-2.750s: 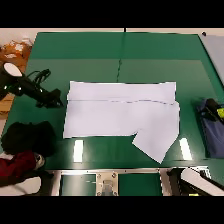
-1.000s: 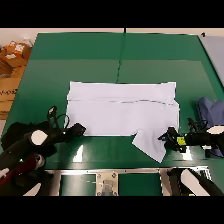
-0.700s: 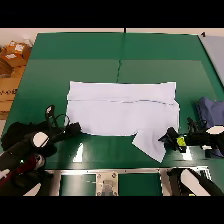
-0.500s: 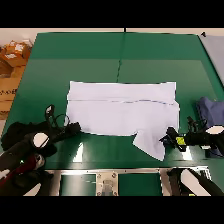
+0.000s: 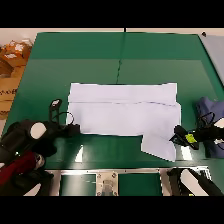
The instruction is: Fold the shirts.
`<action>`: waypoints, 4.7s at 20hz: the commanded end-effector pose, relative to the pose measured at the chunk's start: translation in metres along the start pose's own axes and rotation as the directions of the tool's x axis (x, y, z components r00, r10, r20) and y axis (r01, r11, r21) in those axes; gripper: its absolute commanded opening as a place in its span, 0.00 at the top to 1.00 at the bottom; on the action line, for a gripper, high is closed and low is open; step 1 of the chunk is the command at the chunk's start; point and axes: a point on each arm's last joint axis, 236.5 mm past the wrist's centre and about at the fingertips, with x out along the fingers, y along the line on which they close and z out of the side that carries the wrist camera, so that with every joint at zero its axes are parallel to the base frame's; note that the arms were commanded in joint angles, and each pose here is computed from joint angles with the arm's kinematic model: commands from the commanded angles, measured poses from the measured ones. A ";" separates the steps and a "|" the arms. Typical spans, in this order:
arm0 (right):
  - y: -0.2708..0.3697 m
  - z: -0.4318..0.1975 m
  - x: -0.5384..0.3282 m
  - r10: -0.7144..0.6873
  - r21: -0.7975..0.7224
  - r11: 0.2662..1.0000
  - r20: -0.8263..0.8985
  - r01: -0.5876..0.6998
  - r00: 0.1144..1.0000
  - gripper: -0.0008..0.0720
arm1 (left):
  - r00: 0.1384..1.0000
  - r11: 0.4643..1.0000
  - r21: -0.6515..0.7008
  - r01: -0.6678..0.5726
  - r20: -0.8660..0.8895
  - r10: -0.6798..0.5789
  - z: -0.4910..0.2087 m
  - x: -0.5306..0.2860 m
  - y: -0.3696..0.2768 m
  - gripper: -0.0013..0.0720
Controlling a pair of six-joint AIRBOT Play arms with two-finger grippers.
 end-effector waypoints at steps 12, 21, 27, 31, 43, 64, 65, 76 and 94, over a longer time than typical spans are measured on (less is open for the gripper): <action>0.132 0.095 -0.124 0.267 -0.243 0.950 0.306 -0.196 0.914 0.97 | 0.981 0.966 0.230 -0.115 0.177 0.075 0.138 -0.047 -0.021 0.95; 0.167 0.227 -0.026 0.293 -0.142 0.954 0.279 -0.263 0.914 0.96 | 0.985 0.955 0.289 -0.058 0.170 0.008 0.269 0.070 -0.029 0.94; 0.163 0.274 -0.065 0.320 -0.267 0.932 0.288 -0.245 0.903 0.41 | 0.960 0.965 0.248 -0.086 0.280 0.014 0.331 0.023 -0.023 0.01; 0.106 0.262 -0.095 0.310 -0.301 0.922 0.196 -0.244 0.930 0.09 | 0.990 0.970 0.217 -0.107 0.118 0.082 0.312 -0.026 0.006 0.01; 0.092 0.210 0.001 0.450 -0.274 0.850 -0.066 -0.450 0.890 0.03 | 0.997 0.977 0.201 0.072 -0.011 -0.072 0.283 -0.030 -0.029 0.95; 0.275 0.098 -0.174 0.446 -0.740 0.575 -0.074 -0.349 0.892 0.96 | 0.878 0.829 0.292 0.477 -0.113 -0.465 0.127 0.182 -0.316 0.95; 0.276 0.097 -0.174 0.445 -0.742 0.573 -0.076 -0.349 0.892 0.97 | 0.870 0.829 0.266 0.491 -0.121 -0.477 0.124 0.184 -0.318 0.95; 0.300 0.072 -0.165 0.442 -0.738 0.554 -0.131 -0.386 0.887 0.97 | 0.902 0.830 0.368 0.418 -0.278 -0.331 0.203 0.079 -0.211 0.95; 0.557 -0.074 0.078 0.692 -0.713 0.471 -0.066 -0.518 0.719 0.68 | 0.994 0.983 0.151 -0.106 0.042 0.101 0.299 -0.129 0.061 0.95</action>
